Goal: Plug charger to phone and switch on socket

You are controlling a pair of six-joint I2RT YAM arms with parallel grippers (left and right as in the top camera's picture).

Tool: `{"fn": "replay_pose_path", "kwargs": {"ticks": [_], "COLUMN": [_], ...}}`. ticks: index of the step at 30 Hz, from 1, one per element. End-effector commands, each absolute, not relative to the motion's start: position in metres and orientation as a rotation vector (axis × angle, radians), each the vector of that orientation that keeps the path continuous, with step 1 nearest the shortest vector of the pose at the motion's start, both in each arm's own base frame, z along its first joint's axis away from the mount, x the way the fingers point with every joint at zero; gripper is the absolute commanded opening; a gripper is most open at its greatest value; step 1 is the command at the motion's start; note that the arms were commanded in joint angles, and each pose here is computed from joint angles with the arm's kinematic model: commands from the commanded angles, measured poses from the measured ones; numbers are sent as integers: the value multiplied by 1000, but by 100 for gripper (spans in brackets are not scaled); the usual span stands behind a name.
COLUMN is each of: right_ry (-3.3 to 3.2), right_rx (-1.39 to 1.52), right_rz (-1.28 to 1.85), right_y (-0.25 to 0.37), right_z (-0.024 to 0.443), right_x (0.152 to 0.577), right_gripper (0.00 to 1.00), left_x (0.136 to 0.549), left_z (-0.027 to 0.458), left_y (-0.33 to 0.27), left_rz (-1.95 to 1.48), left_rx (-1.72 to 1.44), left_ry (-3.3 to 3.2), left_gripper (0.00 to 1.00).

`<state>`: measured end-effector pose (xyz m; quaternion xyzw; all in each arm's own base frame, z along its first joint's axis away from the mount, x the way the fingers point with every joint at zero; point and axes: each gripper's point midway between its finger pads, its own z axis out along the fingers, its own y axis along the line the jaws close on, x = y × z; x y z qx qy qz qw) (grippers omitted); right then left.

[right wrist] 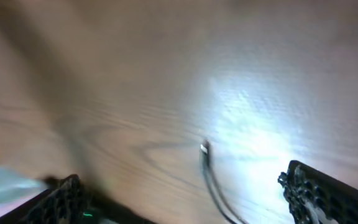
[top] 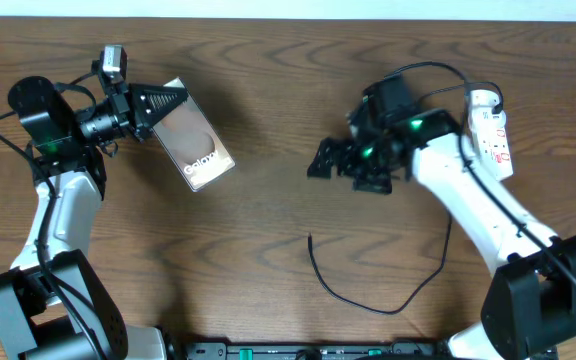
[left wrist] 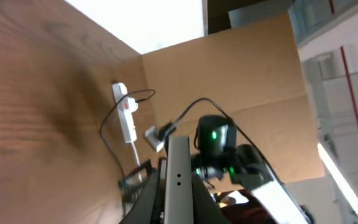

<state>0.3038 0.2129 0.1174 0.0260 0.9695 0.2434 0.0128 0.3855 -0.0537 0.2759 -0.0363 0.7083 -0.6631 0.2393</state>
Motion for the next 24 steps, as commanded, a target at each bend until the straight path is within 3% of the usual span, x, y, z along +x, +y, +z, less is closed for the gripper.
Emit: {"fn": "replay_pose_path", "kwargs": {"ticks": [1, 12, 20, 24], "right_ry": [3024, 3126, 3226, 3221], "right_rx": [-126, -203, -8, -22], "right_rz": [464, 342, 276, 285], "right_y": [215, 229, 214, 223], "right_z": [107, 81, 36, 34], "right_x": [291, 244, 212, 206], "right_gripper": [99, 99, 89, 89], "left_x": [380, 380, 380, 380], "left_z": [289, 289, 289, 289], "left_y": [-56, -52, -52, -52], "left_rz": [-1764, -1745, -1745, -1745], "left_rx": [35, 41, 40, 40], "left_ry": [1909, 1900, 1900, 1900], "left_gripper": [7, 7, 7, 7]}}
